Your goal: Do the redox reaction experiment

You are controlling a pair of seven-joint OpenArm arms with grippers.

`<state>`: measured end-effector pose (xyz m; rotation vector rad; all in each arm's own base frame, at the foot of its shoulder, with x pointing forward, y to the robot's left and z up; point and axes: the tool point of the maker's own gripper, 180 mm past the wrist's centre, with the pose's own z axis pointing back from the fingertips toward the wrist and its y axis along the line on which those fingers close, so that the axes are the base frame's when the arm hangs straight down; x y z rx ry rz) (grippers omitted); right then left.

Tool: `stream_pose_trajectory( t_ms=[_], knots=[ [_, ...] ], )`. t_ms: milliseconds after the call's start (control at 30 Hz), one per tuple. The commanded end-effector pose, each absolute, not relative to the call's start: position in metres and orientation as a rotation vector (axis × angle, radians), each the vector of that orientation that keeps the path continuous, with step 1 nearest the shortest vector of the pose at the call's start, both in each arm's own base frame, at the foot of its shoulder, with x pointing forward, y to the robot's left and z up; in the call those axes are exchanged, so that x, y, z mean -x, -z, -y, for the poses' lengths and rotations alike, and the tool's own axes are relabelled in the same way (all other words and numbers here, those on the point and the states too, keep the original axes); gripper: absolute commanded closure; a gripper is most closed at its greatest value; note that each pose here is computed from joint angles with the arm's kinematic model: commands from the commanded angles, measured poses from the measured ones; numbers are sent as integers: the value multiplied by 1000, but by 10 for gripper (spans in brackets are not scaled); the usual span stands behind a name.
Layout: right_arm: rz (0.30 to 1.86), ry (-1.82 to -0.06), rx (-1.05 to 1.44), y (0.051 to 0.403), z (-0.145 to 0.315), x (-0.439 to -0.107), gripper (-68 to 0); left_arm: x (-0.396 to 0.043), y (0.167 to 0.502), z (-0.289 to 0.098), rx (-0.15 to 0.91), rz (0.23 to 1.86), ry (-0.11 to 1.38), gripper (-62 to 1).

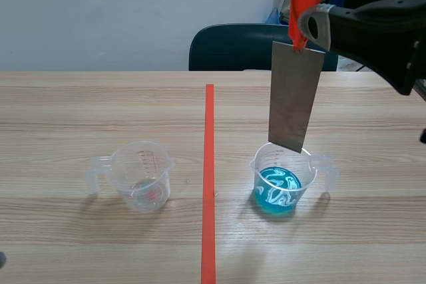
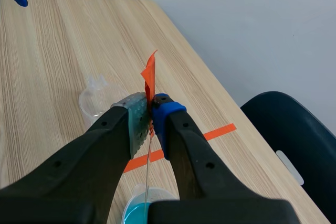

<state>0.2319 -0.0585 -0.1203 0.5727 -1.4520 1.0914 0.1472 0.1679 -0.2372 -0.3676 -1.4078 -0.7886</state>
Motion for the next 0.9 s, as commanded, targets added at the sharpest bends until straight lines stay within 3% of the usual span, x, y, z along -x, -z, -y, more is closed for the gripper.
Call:
stream_pose_trajectory(
  t_ms=[0, 867],
  knots=[
    [1480, -1097, -581, 112, 58, -232, -6, -149, 232, -168, 369, 1434, 774, -623],
    [1477, -1102, -576, 112, 59, -232, -6, -149, 234, -170, 364, 1430, 773, -623]
  ],
)
